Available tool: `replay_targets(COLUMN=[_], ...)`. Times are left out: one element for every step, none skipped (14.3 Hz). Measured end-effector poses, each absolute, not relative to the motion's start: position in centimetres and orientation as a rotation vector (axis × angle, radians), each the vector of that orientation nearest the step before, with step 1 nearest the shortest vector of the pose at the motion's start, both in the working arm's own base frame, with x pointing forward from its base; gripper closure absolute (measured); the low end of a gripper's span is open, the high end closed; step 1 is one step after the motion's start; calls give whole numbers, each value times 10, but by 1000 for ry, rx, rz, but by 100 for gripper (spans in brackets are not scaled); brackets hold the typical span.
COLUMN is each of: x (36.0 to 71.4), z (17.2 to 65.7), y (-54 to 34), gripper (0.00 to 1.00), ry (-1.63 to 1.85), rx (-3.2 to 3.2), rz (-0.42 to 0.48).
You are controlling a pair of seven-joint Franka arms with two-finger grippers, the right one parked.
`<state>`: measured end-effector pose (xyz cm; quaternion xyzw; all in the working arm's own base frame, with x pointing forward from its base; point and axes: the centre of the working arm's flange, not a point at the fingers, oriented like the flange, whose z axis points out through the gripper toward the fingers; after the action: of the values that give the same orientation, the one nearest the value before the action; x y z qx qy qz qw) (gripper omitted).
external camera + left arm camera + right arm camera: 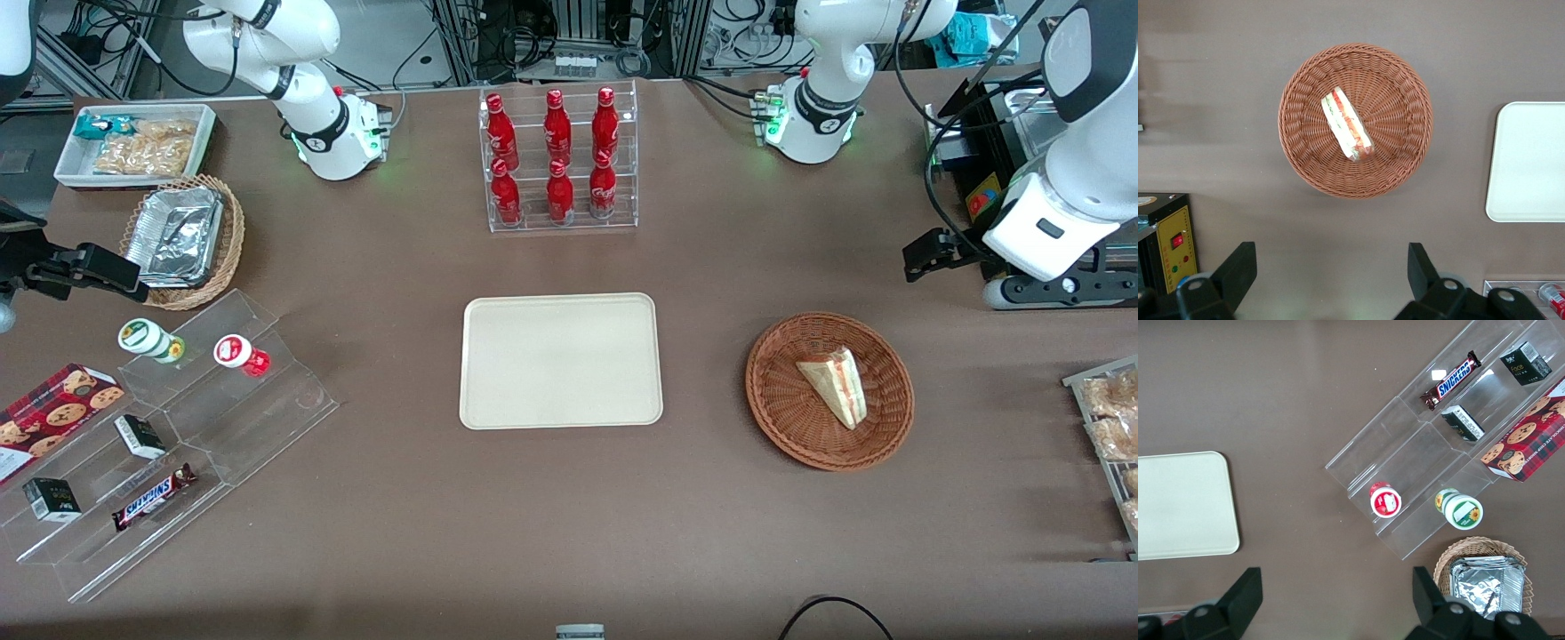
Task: Place sandwich from basket to tray
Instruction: 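Move the left gripper over the wrapped sandwich in the wicker basket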
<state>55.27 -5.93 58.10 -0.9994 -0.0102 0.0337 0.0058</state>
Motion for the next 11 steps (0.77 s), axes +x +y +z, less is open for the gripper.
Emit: replay_targets(x=[553, 553, 553, 553, 553, 554, 555, 558, 562, 565, 568], z=[581, 581, 580, 576, 570, 560, 547, 530, 509, 486, 462], y=[-59, -59, -59, -59, -58, -58, -58, -58, -59, -59, -59], gripper=[0, 0, 0, 0, 0, 0, 0, 0, 0, 0, 0], ry=[-32, -32, -33, -33, -33, -32, -32, -31, -31, -30, -29], rx=[-3127, -3126, -3124, -3123, -3121, -3118, -3114, -3112, -3111, -3113, -3118], rz=[105, 107, 111, 122, 142, 170, 202, 226, 240, 237, 211])
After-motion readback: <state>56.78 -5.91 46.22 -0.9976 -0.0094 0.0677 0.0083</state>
